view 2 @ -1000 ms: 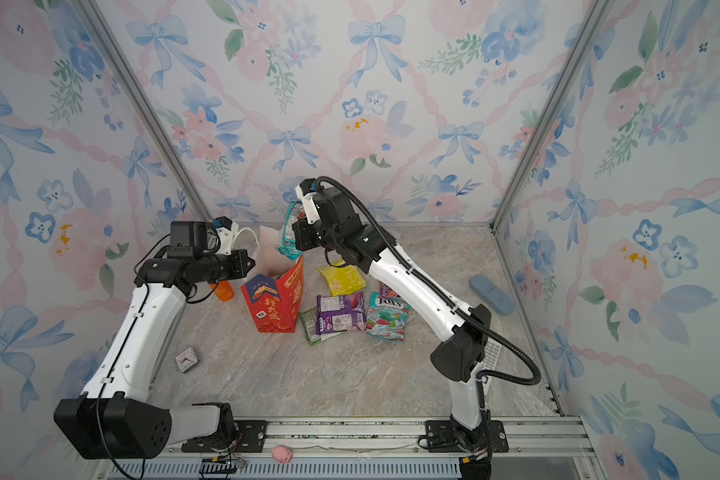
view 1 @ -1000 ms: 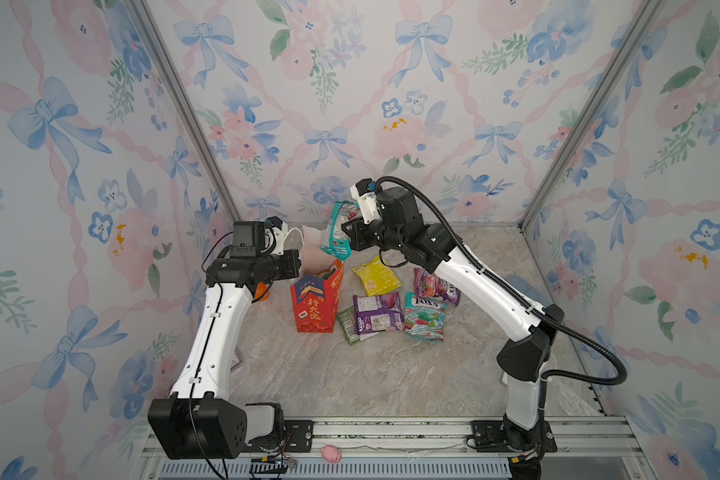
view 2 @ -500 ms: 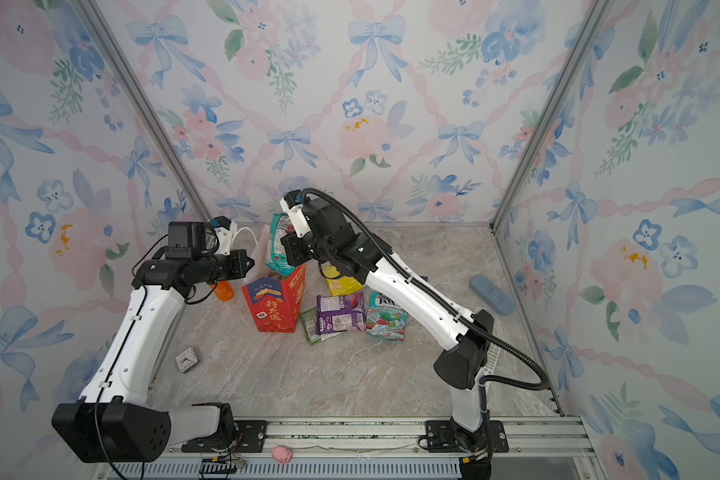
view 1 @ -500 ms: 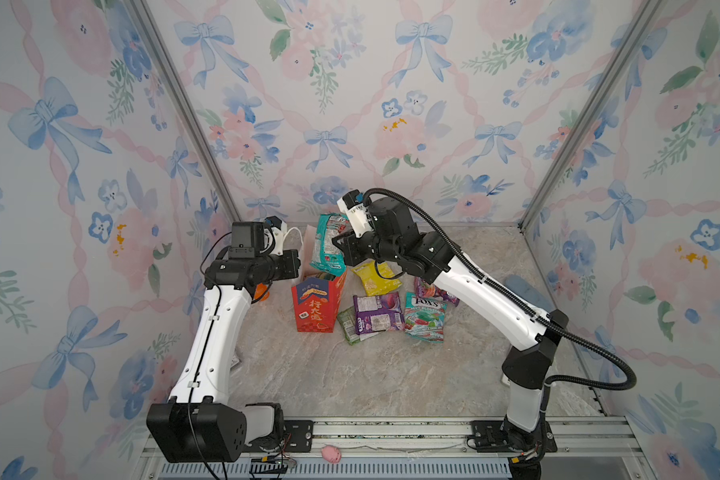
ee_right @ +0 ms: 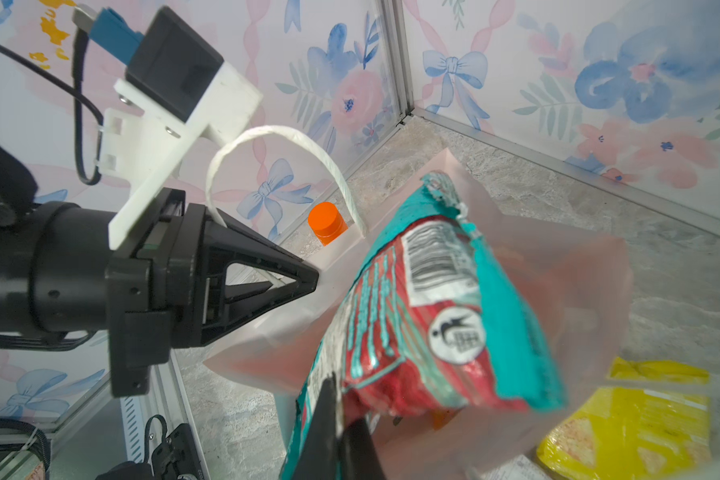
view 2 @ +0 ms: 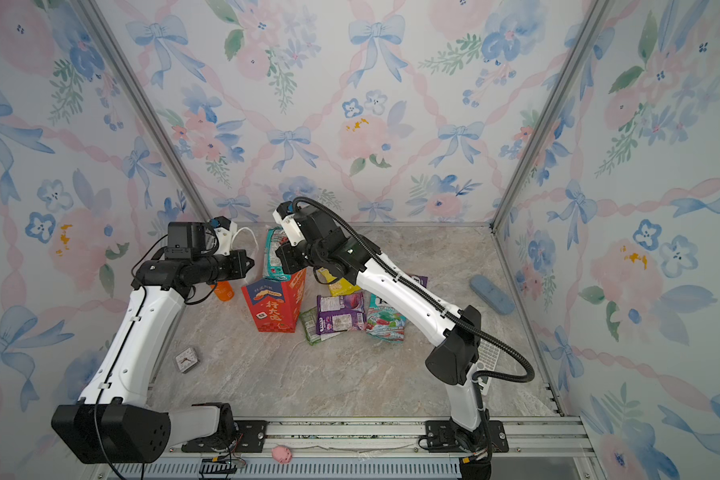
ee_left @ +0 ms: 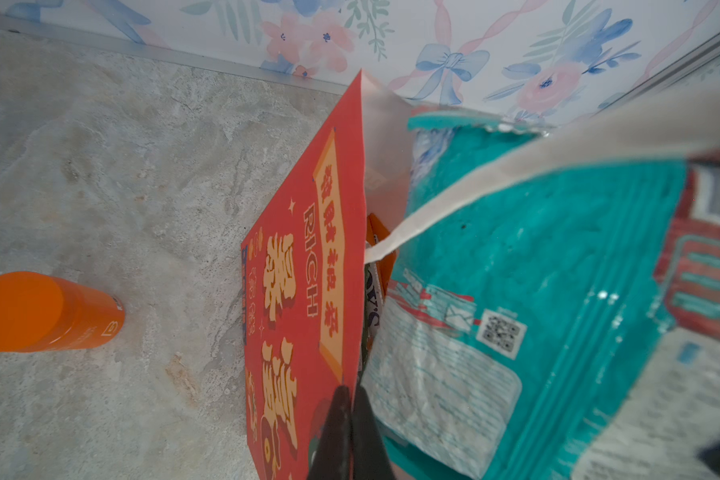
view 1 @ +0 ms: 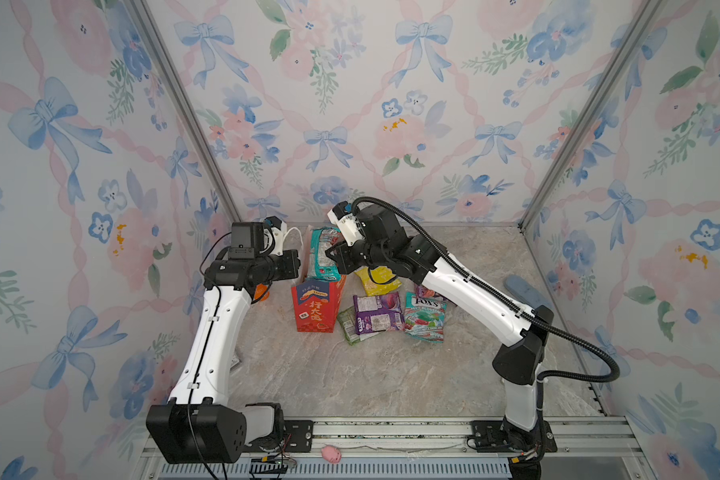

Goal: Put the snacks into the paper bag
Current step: 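Lower the teal packet into the bag held by the left gripper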

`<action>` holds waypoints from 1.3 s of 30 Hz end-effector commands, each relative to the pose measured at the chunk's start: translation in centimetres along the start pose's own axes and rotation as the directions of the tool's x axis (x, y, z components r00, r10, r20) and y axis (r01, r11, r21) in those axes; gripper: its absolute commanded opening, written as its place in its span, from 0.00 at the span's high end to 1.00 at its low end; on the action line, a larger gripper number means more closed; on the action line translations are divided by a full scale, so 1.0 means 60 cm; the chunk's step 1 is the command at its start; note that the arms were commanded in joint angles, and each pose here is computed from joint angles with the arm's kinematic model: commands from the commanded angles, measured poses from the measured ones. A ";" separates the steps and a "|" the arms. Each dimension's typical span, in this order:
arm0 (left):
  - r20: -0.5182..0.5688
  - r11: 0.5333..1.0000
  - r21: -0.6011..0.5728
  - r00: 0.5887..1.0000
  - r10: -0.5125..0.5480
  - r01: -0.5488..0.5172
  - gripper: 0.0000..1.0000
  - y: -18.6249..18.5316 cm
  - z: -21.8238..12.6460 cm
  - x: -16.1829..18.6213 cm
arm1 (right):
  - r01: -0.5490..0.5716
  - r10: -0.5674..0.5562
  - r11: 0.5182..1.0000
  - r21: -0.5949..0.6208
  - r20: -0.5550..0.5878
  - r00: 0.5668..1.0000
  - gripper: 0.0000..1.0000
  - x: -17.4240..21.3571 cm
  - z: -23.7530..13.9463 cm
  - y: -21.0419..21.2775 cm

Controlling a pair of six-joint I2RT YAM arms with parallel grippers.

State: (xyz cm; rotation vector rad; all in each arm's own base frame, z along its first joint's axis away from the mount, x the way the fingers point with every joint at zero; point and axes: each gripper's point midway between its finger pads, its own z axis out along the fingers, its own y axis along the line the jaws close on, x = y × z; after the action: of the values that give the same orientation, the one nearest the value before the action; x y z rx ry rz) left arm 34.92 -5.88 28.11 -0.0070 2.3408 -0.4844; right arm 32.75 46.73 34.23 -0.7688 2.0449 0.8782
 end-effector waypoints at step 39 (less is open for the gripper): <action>0.016 1.000 0.000 1.000 0.014 -0.014 1.00 -0.003 -0.009 0.001 | -0.179 0.180 0.984 -0.011 0.051 0.982 0.83 -0.025 0.067 -0.079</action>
State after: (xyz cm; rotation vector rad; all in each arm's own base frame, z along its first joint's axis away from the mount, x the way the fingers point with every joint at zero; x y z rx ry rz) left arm 34.94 -5.81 28.08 -0.0093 2.3412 -0.4790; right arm 37.08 47.82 30.91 -0.6121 2.1441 0.9839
